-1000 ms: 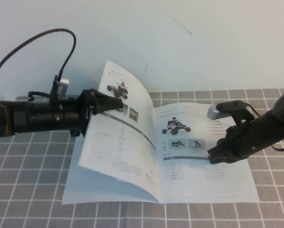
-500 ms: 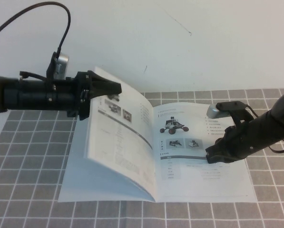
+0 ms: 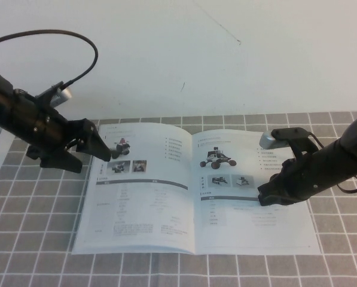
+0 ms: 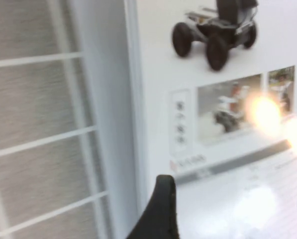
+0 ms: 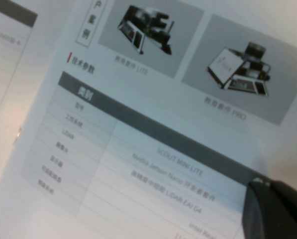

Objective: Close book
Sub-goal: 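Close the open booklet and leave it lying on the table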

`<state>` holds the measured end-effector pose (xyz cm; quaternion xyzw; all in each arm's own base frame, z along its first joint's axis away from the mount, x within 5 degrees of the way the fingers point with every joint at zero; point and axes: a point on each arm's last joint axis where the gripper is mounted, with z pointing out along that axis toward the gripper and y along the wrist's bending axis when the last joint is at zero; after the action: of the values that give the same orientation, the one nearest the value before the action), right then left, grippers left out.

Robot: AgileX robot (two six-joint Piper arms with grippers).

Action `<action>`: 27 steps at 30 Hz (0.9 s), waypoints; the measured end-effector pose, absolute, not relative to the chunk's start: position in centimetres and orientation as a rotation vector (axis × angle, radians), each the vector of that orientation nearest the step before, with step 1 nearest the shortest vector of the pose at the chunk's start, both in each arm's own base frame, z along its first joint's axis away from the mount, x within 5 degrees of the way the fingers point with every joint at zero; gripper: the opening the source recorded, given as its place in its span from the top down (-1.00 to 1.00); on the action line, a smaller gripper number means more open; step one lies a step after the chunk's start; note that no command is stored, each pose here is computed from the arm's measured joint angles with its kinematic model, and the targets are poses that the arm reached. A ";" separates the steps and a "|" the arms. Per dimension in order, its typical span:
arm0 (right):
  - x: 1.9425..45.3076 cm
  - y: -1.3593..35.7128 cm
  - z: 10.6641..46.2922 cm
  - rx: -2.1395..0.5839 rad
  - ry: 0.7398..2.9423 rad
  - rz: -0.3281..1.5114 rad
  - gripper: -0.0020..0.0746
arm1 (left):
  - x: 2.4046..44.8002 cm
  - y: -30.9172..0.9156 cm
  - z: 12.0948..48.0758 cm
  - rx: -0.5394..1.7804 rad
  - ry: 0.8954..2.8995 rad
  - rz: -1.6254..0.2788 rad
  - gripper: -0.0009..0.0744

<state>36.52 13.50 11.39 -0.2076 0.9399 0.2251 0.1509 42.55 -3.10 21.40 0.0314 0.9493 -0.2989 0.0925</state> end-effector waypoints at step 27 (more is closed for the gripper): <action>36.5 13.5 11.4 -0.594 2.699 0.648 0.95 | 43.6 -4.6 16.6 -0.006 2.959 -0.603 -0.71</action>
<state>36.53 13.51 11.39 -0.2070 0.9400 0.2255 0.1510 43.60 -4.57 16.64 -0.0020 0.9781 -0.1992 0.0609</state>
